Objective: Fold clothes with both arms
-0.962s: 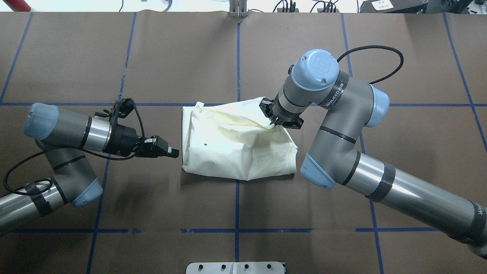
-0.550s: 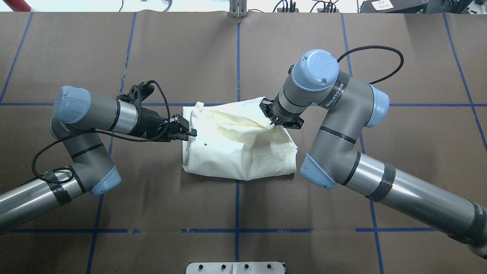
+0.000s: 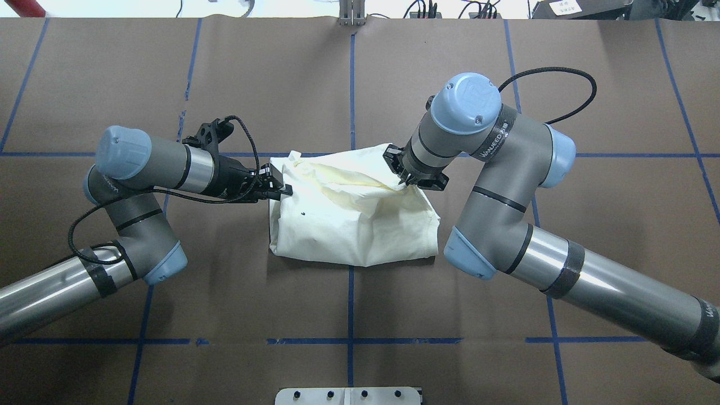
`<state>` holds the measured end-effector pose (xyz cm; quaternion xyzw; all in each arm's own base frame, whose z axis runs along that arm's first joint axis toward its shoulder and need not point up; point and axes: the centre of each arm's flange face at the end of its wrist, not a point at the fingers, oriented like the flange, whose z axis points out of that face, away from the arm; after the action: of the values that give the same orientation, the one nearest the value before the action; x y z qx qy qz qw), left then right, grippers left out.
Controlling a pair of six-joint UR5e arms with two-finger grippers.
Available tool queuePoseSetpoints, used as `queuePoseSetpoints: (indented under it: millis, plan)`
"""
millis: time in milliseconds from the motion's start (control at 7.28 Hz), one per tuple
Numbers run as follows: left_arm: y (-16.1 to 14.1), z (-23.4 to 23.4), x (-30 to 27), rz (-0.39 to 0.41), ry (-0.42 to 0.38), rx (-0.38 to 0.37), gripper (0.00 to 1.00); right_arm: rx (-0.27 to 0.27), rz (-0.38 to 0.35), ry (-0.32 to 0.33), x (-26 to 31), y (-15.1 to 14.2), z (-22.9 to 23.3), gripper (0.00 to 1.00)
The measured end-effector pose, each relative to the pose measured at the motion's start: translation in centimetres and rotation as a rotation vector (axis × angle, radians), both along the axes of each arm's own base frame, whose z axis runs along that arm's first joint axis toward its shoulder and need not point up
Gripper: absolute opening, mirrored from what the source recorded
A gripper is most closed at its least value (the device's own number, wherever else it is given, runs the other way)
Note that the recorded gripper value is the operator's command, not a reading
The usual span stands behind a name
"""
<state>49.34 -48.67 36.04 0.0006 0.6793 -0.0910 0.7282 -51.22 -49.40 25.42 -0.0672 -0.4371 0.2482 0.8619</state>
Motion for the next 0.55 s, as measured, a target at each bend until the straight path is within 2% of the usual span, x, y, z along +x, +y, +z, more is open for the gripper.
queuePoseSetpoints:
  millis: [137,550]
  plan:
    - [-0.31,-0.07,0.37,-0.002,-0.003,-0.002,0.00,0.000,-0.001,0.000,-0.03,0.03,0.02,0.00]
    - [-0.54,-0.37,-0.49,-0.007,0.008,0.006,0.00,0.002,-0.009,0.003,-0.56,-0.79,-0.31,0.00]
